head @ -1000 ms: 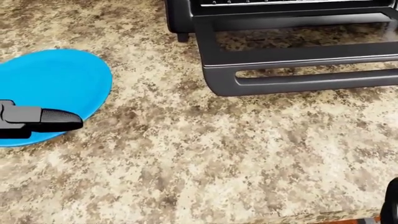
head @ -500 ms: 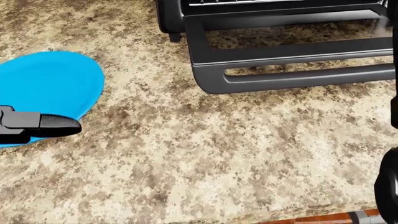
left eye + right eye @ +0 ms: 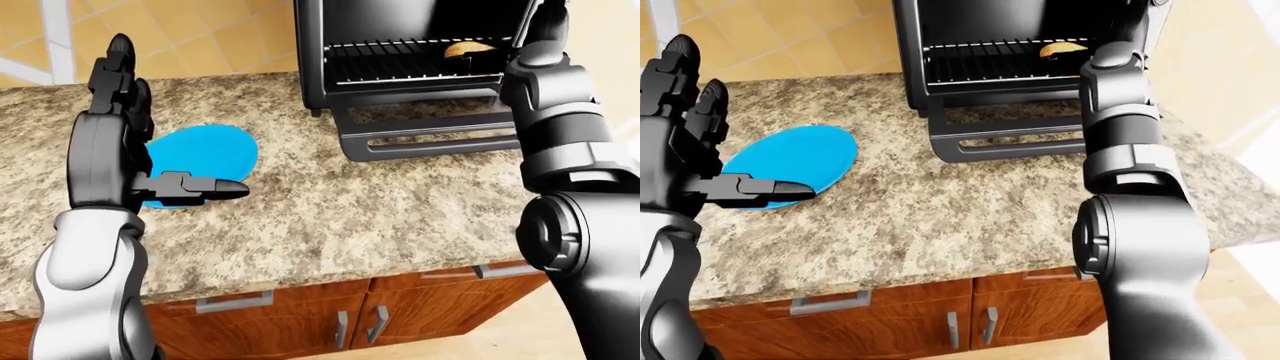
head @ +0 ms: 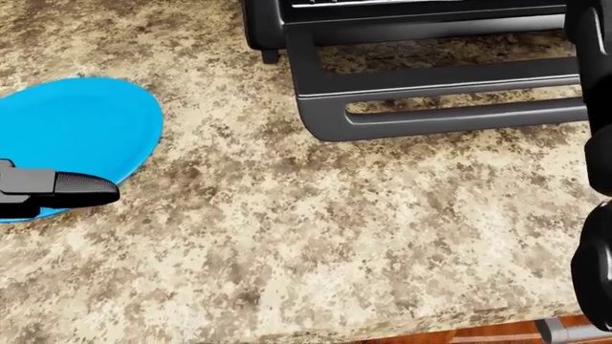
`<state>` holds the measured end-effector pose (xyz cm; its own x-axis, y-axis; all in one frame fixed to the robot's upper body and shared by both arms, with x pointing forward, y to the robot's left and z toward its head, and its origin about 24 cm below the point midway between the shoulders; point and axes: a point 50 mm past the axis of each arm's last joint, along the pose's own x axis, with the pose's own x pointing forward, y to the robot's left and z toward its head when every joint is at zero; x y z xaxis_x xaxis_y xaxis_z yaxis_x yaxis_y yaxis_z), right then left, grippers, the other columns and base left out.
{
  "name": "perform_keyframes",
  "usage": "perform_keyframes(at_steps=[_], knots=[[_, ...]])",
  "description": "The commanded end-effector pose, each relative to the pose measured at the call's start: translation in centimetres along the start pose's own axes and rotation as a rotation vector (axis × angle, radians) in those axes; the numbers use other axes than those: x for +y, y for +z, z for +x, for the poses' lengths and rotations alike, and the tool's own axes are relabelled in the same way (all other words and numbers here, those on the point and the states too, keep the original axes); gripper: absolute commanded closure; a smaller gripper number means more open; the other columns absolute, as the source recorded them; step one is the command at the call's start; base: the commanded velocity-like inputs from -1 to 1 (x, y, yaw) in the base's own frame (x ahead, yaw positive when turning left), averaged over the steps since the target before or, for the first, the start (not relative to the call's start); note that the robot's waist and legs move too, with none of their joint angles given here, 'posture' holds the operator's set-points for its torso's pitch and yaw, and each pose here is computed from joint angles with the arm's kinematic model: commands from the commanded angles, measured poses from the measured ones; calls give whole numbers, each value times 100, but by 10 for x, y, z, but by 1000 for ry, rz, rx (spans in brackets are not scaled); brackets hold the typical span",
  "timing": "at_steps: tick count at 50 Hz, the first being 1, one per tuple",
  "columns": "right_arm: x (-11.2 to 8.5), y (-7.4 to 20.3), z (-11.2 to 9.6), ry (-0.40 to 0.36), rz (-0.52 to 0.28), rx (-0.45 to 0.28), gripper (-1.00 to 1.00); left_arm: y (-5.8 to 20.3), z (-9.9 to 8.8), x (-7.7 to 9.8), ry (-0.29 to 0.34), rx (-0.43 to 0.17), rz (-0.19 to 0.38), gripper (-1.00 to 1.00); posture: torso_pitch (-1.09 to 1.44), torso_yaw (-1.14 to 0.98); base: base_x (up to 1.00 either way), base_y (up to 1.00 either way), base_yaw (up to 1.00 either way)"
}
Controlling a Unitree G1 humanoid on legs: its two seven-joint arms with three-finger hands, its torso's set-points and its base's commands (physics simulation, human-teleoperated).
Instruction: Pick the bread from the rack and place it on the plate on the counter.
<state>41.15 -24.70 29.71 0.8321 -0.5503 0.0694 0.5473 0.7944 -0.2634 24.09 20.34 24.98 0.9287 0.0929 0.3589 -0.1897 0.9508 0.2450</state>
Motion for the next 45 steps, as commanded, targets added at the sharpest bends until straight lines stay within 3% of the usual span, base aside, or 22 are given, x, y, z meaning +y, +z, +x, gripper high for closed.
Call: perform_keyframes(at_steps=[1, 37, 38, 40, 41, 45], knots=[[-9, 29, -3, -28, 43, -107, -100, 12, -1, 3, 17, -70, 11, -100, 0, 0, 0, 0, 0], [-3, 17, -1, -3, 54, -76, -100, 10, -5, 6, 26, -66, 16, -100, 0, 0, 0, 0, 0], [-3, 17, -2, -3, 52, -75, -96, 10, -4, 6, 27, -67, 16, -100, 0, 0, 0, 0, 0], [-2, 18, -2, 0, 50, -75, -66, 11, -3, 5, 25, -69, 17, -100, 0, 0, 0, 0, 0], [-3, 19, -2, 0, 50, -75, -66, 12, -3, 5, 24, -70, 16, -100, 0, 0, 0, 0, 0], [-3, 19, -2, 0, 50, -76, -34, 12, -2, 5, 24, -72, 16, -100, 0, 0, 0, 0, 0]])
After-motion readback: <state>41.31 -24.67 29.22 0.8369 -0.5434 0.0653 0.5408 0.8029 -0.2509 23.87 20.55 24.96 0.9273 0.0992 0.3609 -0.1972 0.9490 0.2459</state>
